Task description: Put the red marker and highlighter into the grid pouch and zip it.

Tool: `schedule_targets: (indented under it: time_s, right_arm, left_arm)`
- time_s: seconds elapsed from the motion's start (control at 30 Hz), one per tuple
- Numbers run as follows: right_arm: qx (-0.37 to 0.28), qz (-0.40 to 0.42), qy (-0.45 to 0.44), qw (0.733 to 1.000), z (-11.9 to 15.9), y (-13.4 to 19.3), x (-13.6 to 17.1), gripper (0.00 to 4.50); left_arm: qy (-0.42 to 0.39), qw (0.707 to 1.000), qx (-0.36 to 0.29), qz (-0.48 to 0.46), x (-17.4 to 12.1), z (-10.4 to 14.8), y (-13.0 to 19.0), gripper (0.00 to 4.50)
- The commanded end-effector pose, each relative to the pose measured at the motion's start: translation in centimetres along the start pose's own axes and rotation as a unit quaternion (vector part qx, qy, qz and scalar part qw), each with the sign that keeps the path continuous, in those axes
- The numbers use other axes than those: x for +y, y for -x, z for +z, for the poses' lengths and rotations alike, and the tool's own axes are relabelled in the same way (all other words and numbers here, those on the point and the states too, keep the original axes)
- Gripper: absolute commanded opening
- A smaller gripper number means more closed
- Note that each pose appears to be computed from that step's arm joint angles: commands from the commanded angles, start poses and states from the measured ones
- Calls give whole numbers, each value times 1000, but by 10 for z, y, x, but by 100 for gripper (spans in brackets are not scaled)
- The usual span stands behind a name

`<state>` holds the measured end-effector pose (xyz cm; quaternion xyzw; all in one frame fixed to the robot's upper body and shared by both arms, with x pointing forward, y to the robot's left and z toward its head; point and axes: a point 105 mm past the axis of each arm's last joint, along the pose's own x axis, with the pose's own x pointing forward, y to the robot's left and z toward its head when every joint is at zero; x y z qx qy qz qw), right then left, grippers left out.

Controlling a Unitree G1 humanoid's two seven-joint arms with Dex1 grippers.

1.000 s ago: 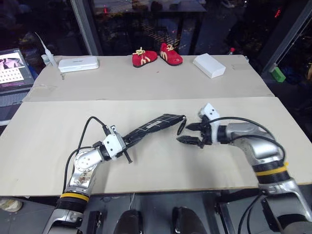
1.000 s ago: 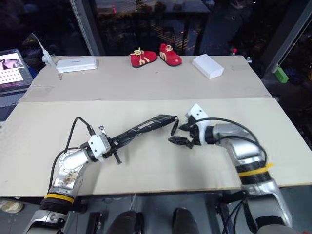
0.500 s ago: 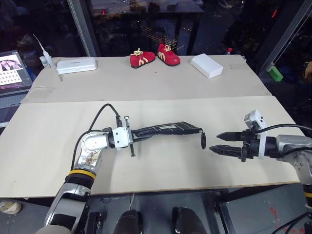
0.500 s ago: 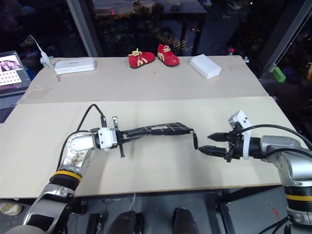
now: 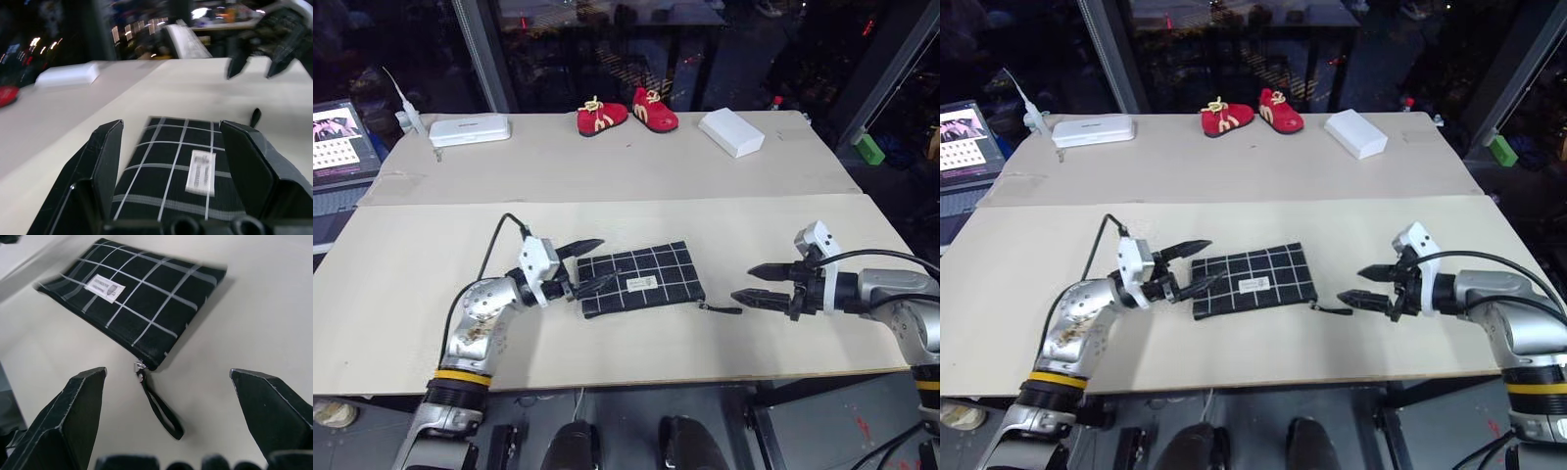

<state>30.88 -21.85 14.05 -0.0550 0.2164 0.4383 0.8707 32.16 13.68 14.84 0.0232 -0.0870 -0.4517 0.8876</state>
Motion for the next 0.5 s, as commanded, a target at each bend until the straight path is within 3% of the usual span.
schedule_targets:
  time_s: [0.03,0.23,0.5]
  right_arm:
    - [-21,-21,17,999,13,11,-14,450]
    - [-29,-60,1,998,8,29,-38,450]
    - [-44,-67,-17,997,5,28,-46,450]
  left_arm:
    - [48,991,-12,126,33,23,32,347]
    - [67,968,14,242,53,24,95,347]
    - [114,943,33,310,55,11,125,347]
